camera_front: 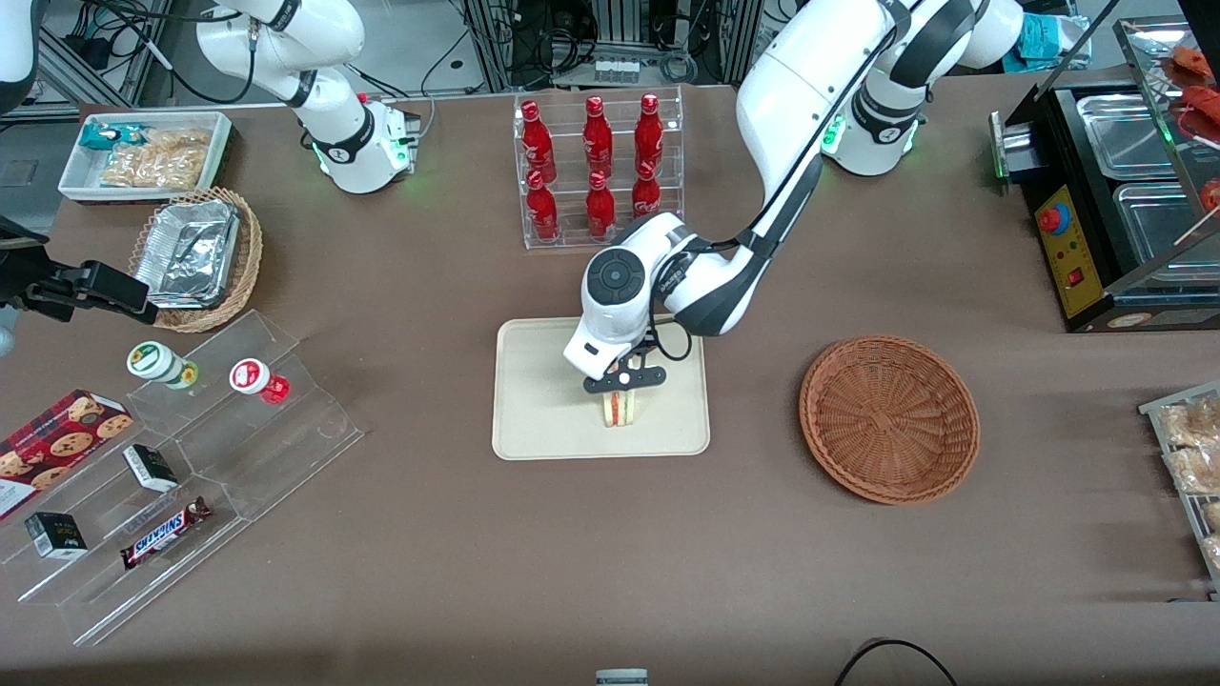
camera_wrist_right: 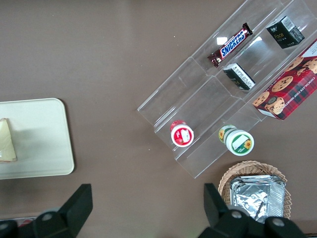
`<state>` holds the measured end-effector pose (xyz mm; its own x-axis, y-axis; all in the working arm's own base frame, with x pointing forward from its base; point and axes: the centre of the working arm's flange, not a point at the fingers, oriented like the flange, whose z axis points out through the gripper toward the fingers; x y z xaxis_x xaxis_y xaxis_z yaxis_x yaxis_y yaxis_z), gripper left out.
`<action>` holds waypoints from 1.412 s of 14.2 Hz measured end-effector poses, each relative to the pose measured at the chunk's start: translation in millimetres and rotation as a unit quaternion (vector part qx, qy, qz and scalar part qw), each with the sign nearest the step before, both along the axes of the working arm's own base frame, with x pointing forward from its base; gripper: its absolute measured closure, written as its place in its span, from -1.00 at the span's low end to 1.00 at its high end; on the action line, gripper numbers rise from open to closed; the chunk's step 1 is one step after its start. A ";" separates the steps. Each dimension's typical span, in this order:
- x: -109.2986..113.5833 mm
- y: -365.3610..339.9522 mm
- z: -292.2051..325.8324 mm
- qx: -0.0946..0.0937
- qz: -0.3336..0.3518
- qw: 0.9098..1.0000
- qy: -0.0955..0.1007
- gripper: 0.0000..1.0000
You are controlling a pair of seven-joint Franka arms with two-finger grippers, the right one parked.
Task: Place sandwich from basket to tray
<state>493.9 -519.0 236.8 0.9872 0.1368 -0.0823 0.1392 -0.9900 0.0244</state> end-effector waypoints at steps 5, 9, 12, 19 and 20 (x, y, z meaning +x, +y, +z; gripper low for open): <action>-1.0 -1.2 54.4 0.017 -0.006 1.000 0.006 -0.74; 30.7 67.4 125.6 0.065 0.048 0.996 0.024 -1.00; 60.8 132.4 135.5 0.071 0.081 0.994 0.034 -1.00; 50.1 288.0 196.4 0.070 0.032 0.995 0.062 -1.00; 43.8 308.2 211.0 0.071 0.020 0.995 0.072 -1.00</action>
<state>537.7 -210.8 447.8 0.9600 0.1964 -0.1996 0.1709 -0.9756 -0.1378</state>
